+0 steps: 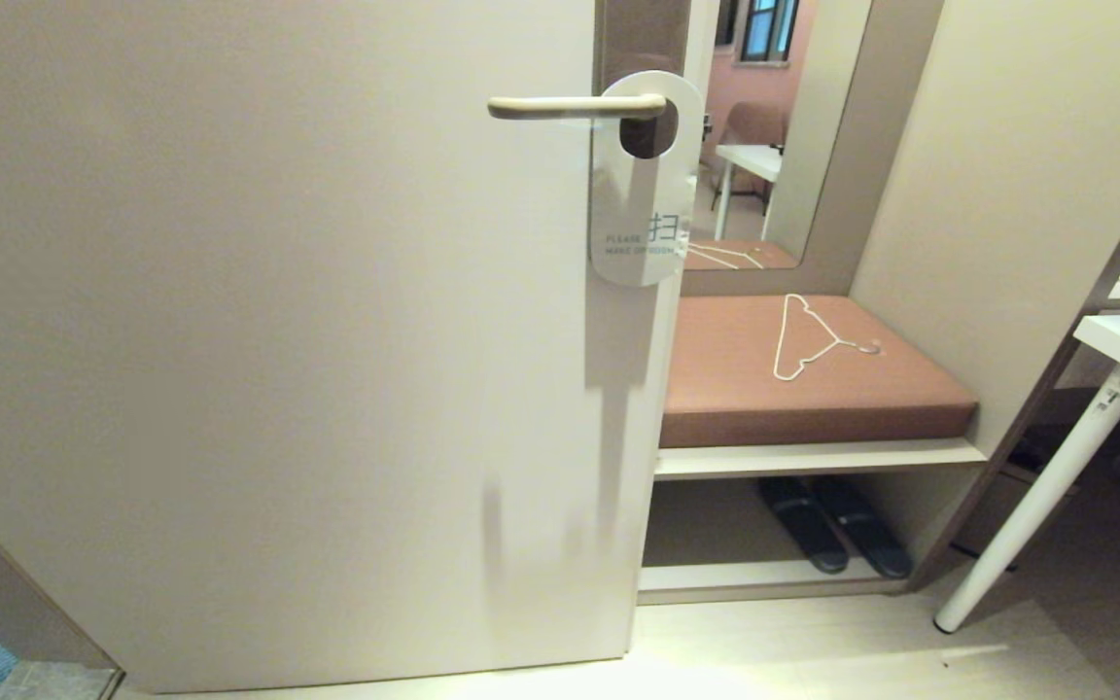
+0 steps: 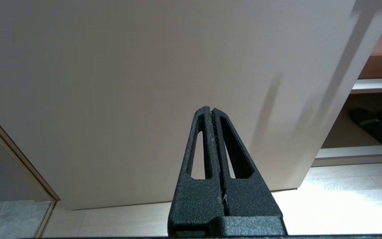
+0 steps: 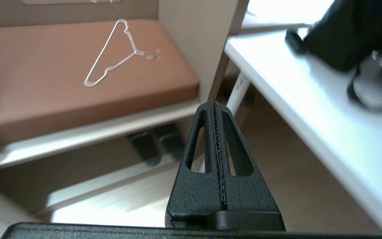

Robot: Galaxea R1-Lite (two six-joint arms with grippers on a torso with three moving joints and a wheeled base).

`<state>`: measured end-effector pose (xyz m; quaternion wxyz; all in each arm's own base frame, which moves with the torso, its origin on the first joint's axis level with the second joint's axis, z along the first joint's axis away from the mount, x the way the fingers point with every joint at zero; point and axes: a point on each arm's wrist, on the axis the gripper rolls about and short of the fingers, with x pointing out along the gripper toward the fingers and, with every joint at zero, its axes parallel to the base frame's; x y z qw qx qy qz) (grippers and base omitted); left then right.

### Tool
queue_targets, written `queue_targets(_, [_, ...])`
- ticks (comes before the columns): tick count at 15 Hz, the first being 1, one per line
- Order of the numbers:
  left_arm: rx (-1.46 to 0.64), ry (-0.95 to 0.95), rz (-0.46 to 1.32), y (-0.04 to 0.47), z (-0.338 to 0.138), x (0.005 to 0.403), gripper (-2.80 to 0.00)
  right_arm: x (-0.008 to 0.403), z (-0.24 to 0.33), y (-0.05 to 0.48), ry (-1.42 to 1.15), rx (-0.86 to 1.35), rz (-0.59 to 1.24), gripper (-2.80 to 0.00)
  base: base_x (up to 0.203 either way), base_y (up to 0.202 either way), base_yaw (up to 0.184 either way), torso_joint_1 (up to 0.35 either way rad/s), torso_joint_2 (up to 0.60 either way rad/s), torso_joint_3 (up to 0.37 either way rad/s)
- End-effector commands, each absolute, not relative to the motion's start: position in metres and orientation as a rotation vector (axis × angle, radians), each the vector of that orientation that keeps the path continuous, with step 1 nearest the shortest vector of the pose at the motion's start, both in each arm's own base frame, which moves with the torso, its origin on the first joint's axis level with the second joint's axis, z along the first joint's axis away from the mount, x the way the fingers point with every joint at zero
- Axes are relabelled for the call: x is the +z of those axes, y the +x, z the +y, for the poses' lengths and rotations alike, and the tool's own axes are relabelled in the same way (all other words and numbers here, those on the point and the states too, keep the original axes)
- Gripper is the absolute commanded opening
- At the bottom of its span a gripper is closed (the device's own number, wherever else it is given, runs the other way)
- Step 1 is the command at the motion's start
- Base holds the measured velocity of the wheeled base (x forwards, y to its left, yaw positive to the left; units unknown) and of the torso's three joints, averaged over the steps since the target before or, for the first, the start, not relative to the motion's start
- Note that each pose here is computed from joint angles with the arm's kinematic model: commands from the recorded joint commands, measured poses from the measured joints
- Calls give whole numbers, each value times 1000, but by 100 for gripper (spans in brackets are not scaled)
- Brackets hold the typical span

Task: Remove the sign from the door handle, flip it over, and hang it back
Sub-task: Take down the sign

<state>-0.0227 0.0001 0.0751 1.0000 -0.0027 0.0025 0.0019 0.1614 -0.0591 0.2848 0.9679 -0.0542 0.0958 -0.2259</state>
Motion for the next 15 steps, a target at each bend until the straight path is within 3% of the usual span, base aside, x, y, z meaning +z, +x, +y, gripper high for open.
queue_targets(1, [5,-6,6,-23,0,75,-280,272,-74,203,-103,-357,247,-280,0,0,0,0,0,0])
queue_targets(8, [4,-6,6,-23,0,75,-280,254,-115,295,-24,188,227,-280,0,0,0,0,0,0])
queue_targets(15, [5,-6,6,-23,0,75,-280,245,-127,365,-1,792,88,-280,0,0,0,0,0,0])
